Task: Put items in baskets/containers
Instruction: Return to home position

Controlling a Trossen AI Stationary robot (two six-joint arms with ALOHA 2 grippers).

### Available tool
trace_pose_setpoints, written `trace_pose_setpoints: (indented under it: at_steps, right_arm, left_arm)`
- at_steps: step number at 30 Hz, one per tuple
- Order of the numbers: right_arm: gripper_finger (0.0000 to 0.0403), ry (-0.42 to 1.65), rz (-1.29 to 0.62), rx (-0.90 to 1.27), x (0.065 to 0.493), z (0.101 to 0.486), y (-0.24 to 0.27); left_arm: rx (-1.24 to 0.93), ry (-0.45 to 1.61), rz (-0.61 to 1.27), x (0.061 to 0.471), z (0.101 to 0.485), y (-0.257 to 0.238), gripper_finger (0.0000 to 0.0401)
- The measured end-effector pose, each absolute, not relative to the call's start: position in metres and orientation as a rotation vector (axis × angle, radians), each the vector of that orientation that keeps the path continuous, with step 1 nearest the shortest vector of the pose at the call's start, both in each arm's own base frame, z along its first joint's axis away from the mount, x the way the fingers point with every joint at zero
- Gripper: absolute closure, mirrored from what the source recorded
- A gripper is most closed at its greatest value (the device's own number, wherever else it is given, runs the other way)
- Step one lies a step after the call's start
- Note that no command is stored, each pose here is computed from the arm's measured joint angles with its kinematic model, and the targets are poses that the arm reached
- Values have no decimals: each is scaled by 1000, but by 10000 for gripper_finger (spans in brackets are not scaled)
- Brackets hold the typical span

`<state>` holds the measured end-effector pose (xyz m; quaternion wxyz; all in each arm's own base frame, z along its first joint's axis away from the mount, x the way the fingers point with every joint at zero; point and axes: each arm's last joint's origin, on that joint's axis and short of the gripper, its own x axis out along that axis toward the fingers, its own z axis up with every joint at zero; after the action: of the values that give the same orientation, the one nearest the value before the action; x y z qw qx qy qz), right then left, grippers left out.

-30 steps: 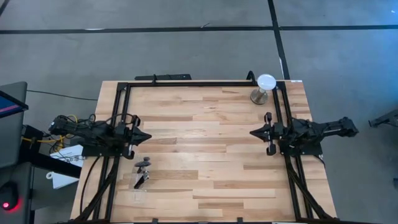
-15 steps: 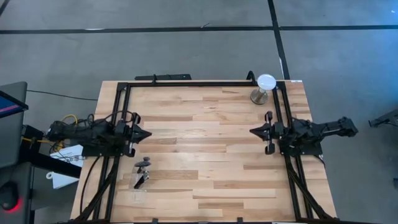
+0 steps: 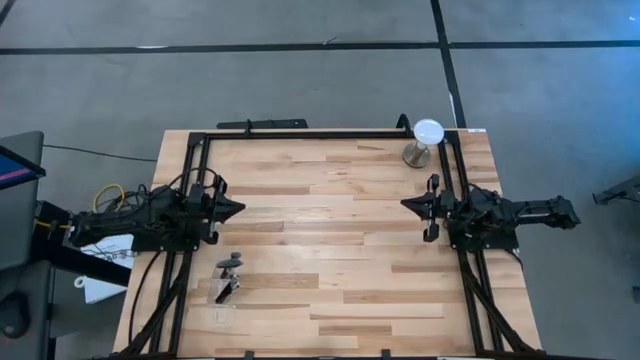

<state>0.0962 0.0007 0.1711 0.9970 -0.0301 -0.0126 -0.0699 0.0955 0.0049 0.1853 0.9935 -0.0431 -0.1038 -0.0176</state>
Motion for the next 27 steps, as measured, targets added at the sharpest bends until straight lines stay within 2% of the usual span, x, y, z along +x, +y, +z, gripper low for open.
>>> trace_pose_setpoints:
  at_steps: [27]
  right_arm:
    - [403, -25, -140, -48, 96, 171, 1]
  left_arm:
    - [-93, -219, -47, 95, 186, 4, 395]
